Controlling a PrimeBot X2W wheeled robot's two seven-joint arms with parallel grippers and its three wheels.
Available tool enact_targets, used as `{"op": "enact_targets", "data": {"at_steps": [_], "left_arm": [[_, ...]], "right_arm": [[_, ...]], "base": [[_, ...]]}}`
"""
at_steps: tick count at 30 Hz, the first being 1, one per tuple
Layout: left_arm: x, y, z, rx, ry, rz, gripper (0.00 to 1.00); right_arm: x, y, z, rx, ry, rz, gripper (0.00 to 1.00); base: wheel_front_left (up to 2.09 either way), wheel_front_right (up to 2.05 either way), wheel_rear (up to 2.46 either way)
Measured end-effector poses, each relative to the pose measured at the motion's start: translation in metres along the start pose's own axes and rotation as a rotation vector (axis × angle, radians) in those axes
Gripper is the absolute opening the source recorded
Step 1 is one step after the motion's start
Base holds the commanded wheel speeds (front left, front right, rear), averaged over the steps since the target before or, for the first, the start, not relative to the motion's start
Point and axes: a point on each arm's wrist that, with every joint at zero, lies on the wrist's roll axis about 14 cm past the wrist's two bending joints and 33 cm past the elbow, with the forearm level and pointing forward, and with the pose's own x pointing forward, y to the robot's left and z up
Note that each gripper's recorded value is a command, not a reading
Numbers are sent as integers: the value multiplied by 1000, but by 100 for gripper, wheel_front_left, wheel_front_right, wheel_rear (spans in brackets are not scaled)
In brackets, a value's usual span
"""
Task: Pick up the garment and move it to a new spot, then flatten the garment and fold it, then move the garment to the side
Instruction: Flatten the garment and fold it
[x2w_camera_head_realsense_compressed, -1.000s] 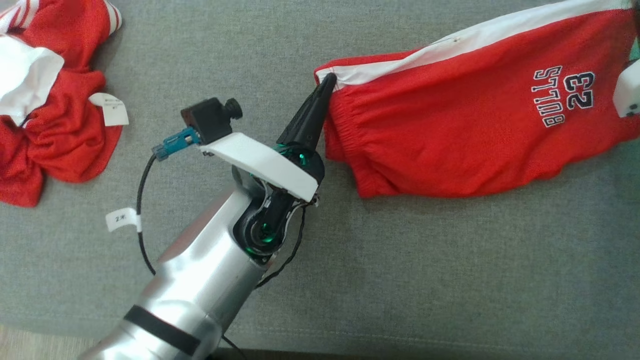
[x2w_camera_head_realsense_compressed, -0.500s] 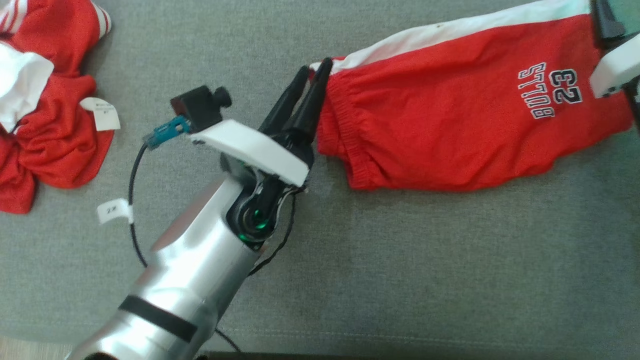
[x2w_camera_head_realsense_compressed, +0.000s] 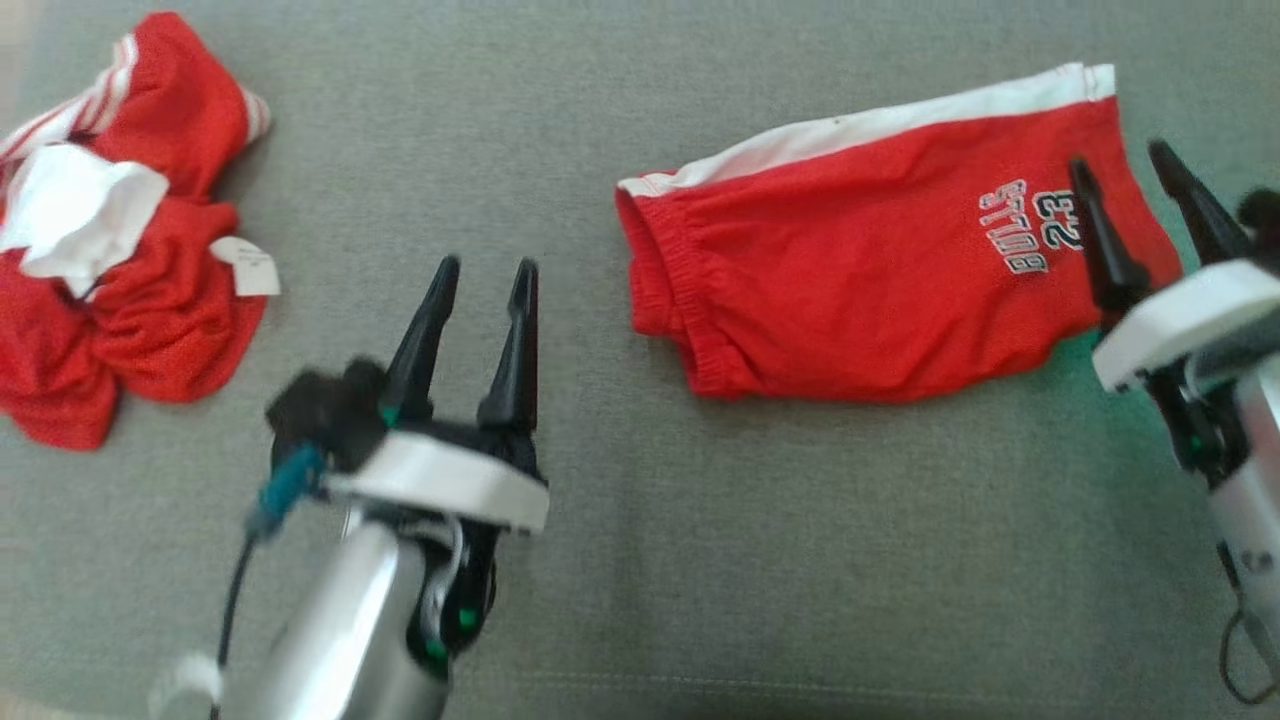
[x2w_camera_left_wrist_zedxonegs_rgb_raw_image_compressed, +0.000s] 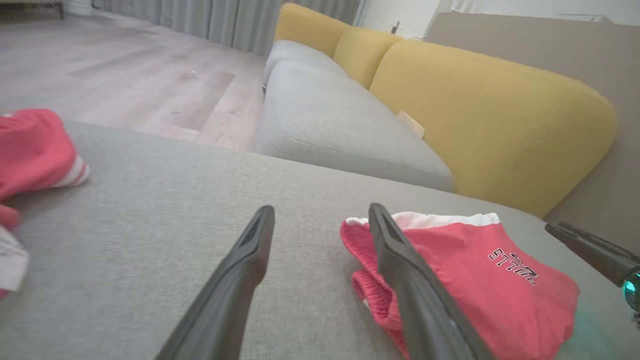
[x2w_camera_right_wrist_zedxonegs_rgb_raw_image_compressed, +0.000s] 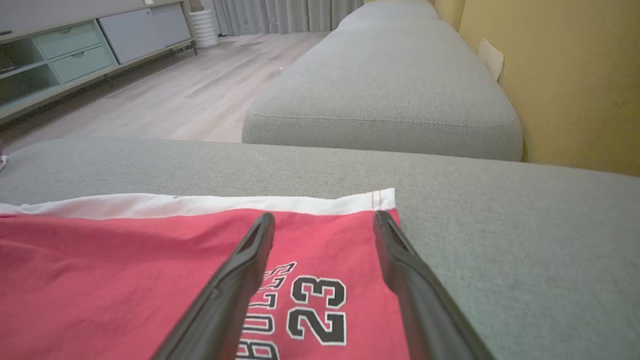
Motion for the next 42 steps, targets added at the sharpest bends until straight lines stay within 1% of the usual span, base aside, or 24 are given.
{"op": "enact_targets", "data": {"at_steps": [3, 5, 8, 10, 13, 17, 22, 24, 25, 26, 27, 28, 32, 36, 38, 42], "left_arm": [[-18, 3, 10, 76, -36, 28, 100], [-27, 4, 15, 99, -48, 37, 100], [-41, 6, 16, 121, -48, 54, 100], [-47, 5, 17, 120, -51, 60, 100], [-52, 3, 20, 121, -56, 64, 100], [-57, 7, 24, 145, -66, 95, 100], [-61, 12, 25, 161, -67, 121, 100], [-62, 13, 26, 162, -68, 125, 100], [-62, 13, 26, 163, -68, 126, 100], [-63, 13, 26, 164, -69, 126, 100], [-63, 13, 26, 165, -69, 125, 100], [-63, 12, 26, 169, -69, 123, 100], [-61, 10, 25, 167, -67, 113, 100], [-59, 4, 23, 161, -64, 92, 100], [-57, 0, 22, 157, -63, 77, 100], [-52, -11, 19, 146, -59, 40, 100]], "right_arm": [[-4, -5, -7, 48, 34, -24, 100], [-3, -14, -9, 55, 63, -50, 100], [0, -34, -15, 4, 134, -94, 100], [2, -41, -23, -20, 188, -111, 100], [6, -41, -45, -45, 295, -117, 100], [9, -42, -65, -44, 377, -131, 100], [22, -38, -68, 8, 405, -142, 100], [24, -34, -71, 65, 422, -142, 100], [24, -32, -71, 87, 429, -141, 77], [25, -30, -72, 106, 440, -137, 40], [24, -28, -72, 123, 453, -132, 12], [24, -26, -73, 132, 466, -125, 0], [22, -19, -73, 128, 496, -99, 0], [12, -31, -70, 113, 488, -124, 0], [5, -41, -69, 91, 481, -150, 0], [-18, -75, -69, 29, 477, -234, 0]], "base": [[0, 0, 0], [0, 0, 0], [0, 0, 0], [0, 0, 0], [0, 0, 0], [0, 0, 0], [0, 0, 0], [0, 0, 0], [0, 0, 0], [0, 0, 0], [0, 0, 0], [0, 0, 0], [0, 0, 0], [0, 0, 0], [0, 0, 0], [0, 0, 0]]}}
